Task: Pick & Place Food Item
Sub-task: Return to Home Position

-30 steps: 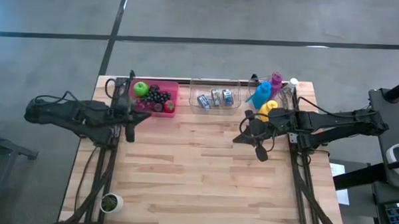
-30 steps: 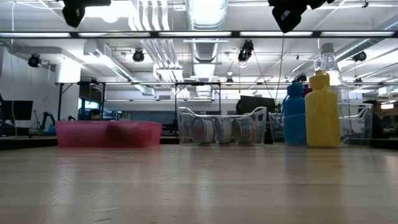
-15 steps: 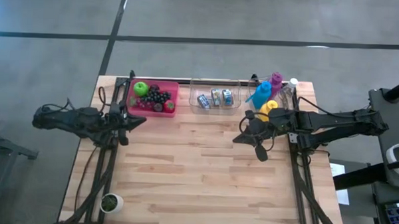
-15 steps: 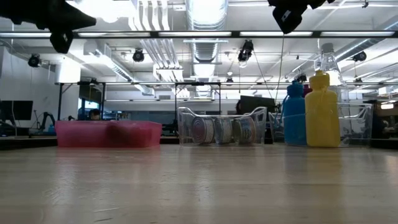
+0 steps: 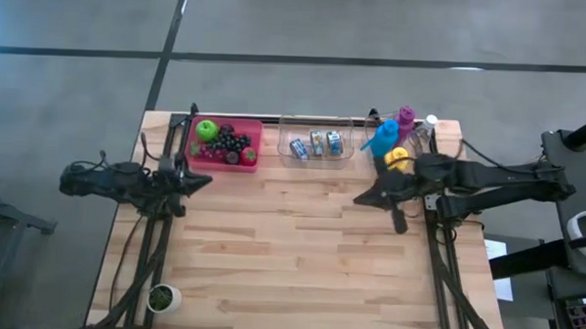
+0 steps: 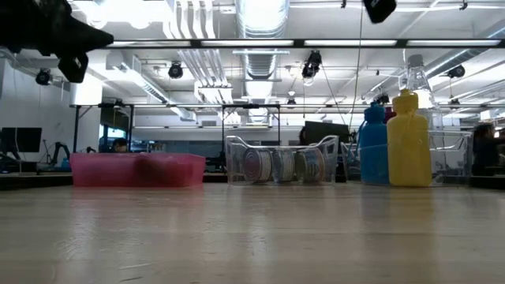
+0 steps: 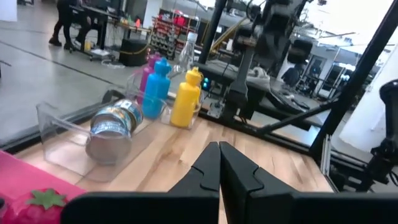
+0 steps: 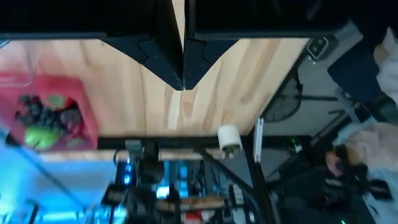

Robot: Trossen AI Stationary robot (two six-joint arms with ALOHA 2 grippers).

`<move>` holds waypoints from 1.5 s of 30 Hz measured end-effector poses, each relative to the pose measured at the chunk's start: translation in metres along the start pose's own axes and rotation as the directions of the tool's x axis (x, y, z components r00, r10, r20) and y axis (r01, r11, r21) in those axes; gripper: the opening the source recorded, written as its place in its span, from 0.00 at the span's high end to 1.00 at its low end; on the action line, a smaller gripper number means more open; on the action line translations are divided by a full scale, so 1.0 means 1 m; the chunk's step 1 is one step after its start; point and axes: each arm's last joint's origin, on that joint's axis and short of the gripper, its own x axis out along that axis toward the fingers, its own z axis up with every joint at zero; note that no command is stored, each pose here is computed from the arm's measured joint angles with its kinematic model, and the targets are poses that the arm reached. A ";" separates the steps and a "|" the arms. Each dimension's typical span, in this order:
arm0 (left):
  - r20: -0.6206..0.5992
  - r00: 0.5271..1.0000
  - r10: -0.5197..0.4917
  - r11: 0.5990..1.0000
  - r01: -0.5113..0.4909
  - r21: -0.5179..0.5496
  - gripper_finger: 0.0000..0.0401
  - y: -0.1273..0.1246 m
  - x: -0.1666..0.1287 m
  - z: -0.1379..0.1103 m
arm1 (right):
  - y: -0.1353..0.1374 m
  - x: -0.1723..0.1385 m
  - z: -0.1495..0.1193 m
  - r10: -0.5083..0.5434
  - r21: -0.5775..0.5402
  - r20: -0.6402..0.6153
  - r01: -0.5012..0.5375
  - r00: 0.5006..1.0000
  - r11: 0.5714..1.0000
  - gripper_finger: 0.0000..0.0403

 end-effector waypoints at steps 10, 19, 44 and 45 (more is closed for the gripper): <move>-0.011 1.000 -0.007 1.000 0.007 0.005 1.00 0.001 0.004 -0.011 | 0.011 -0.068 -0.008 0.040 -0.048 0.222 -0.030 0.974 0.998 0.98; 0.005 1.000 -0.012 1.000 0.012 0.004 1.00 0.004 0.015 -0.036 | 0.012 -0.103 -0.041 0.059 -0.033 0.342 -0.051 0.938 0.998 0.98; 0.054 0.998 -0.022 1.000 0.022 0.006 0.98 0.007 0.025 -0.059 | 0.006 -0.110 -0.095 0.023 -0.069 0.356 0.002 0.934 0.998 0.98; 0.053 0.998 -0.022 1.000 0.022 0.007 0.97 0.007 0.025 -0.059 | 0.005 -0.107 -0.098 0.018 -0.071 0.352 0.008 0.936 0.997 0.98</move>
